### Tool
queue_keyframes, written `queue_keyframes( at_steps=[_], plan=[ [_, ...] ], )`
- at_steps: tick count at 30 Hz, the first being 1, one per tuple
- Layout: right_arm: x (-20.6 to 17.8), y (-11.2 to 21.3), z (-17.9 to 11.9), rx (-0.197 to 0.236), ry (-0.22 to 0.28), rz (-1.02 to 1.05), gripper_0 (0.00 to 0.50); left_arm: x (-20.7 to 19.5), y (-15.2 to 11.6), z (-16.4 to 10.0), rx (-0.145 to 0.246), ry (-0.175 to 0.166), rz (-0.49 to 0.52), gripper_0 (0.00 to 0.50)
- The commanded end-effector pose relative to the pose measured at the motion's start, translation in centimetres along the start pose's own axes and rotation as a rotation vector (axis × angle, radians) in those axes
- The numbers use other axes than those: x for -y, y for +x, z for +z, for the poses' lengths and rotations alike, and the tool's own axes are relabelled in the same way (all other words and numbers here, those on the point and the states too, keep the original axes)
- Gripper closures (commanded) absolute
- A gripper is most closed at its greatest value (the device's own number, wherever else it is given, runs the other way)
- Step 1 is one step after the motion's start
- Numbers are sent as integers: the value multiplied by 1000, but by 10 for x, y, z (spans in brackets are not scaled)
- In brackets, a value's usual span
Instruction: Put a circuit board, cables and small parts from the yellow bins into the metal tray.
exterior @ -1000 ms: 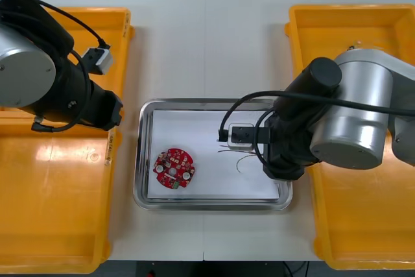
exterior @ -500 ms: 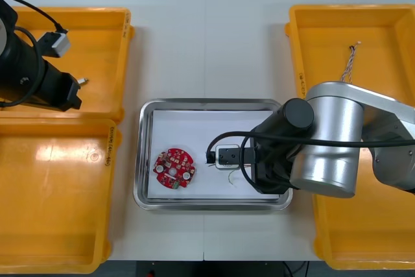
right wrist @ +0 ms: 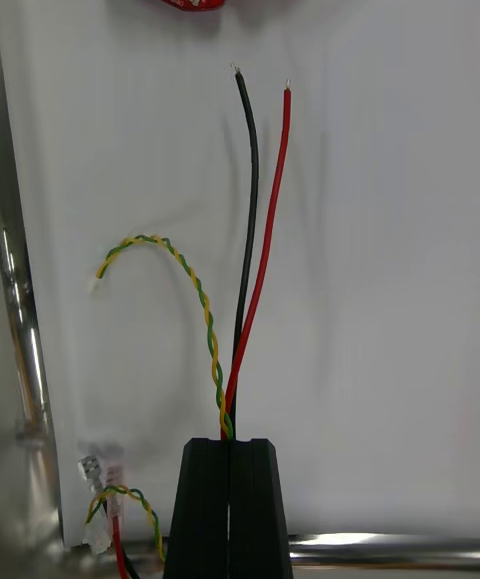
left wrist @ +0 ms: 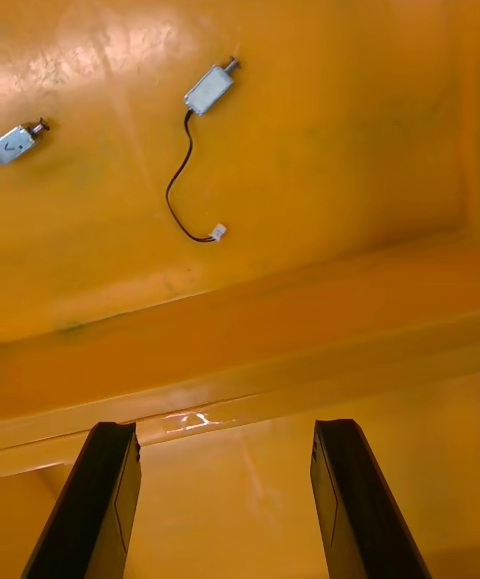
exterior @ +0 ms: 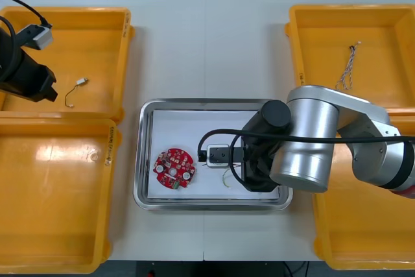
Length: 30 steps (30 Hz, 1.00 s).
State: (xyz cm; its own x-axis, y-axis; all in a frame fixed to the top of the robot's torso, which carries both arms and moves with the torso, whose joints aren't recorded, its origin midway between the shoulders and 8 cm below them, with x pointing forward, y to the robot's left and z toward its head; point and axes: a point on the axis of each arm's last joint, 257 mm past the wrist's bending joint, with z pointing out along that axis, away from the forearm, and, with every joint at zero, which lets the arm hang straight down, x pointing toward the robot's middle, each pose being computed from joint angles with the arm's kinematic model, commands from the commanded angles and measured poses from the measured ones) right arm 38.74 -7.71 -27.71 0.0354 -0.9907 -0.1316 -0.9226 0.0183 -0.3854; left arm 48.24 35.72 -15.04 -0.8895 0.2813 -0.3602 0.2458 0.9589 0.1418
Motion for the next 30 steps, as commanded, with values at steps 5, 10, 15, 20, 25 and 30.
queue_keyframes(
  at_steps=[5, 10, 15, 20, 25, 30],
  plan=[
    [-1, -17, 0, 7, 19, -96, 500, -49, -31, -19, 67, -78, -67, 0],
    [-7, -15, 4, -2, 10, -113, 500, -65, -43, -8, 111, -93, -91, 0],
    [-7, -14, 4, -4, 15, -116, 500, -81, -56, 3, 160, -113, -108, 0],
    [-1, -16, 4, -6, 37, -115, 334, -94, -71, 11, 212, -117, -127, 0],
    [3, -16, 3, -9, 53, -110, 0, -101, -81, 16, 249, -117, -138, 0],
    [4, -15, 3, -11, 55, -105, 0, -111, -87, 23, 284, -128, -143, 0]
  ],
)
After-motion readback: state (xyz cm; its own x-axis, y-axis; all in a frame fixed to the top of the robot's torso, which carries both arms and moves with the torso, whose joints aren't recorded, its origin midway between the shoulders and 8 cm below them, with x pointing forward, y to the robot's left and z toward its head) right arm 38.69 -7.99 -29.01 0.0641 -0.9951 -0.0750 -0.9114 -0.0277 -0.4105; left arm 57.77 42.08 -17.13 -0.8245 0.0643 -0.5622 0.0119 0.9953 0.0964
